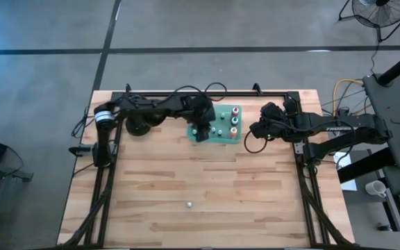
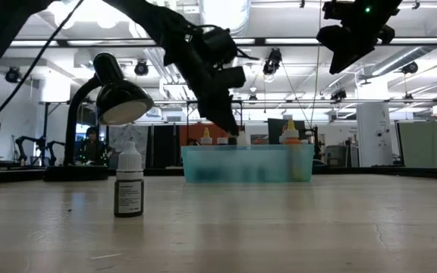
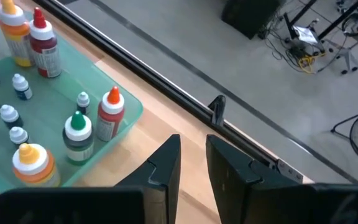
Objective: Pick & Place food coloring
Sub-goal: Put the small red food coloring bottle into the green bin, then put the small green food coloring bottle into the green bin
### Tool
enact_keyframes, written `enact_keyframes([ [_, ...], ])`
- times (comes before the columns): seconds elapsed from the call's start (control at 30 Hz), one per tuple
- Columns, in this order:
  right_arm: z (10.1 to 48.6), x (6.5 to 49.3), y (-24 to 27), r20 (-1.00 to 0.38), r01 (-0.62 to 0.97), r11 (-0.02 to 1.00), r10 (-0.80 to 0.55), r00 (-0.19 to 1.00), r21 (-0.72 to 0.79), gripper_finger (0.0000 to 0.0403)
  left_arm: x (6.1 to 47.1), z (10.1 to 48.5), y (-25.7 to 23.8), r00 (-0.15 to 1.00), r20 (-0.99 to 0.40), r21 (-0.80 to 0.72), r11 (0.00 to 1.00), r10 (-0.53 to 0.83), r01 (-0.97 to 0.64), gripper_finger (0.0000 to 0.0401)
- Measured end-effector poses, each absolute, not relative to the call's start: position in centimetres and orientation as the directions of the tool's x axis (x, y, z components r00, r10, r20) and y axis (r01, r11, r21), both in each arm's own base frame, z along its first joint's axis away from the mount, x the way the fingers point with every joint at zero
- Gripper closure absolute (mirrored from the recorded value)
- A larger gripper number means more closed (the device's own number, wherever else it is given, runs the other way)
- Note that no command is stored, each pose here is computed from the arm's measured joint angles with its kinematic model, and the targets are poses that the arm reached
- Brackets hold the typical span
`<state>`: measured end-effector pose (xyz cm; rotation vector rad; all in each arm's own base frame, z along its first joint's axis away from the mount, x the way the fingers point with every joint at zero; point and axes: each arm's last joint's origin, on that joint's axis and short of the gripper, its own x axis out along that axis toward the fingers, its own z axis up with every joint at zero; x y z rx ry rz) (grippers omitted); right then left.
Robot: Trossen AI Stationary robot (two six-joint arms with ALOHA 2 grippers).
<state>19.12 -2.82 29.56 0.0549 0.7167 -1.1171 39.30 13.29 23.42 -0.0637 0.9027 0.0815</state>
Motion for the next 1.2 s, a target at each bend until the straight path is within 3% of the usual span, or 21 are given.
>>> enact_keyframes([
  [0.63,28.5,18.9,-2.7,-0.587,0.813,0.485,-0.776,0.232,-0.321,0.0335,40.6,18.1,13.2,0.583,-0.811,-0.078,0.997,-0.048,-0.025,0.0355],
  [1.07,28.2,18.9,-2.8,-0.586,0.81,0.484,-0.778,0.225,-0.331,0.0335,40.5,18.4,13.2,0.594,-0.804,-0.072,0.997,-0.037,-0.036,0.0282],
  [1.2,28.2,18.9,-2.7,-0.586,0.808,0.485,-0.778,0.225,-0.334,0.0335,40.1,20.7,13.2,0.603,-0.797,-0.03,0.997,0.017,-0.068,0.0273],
])
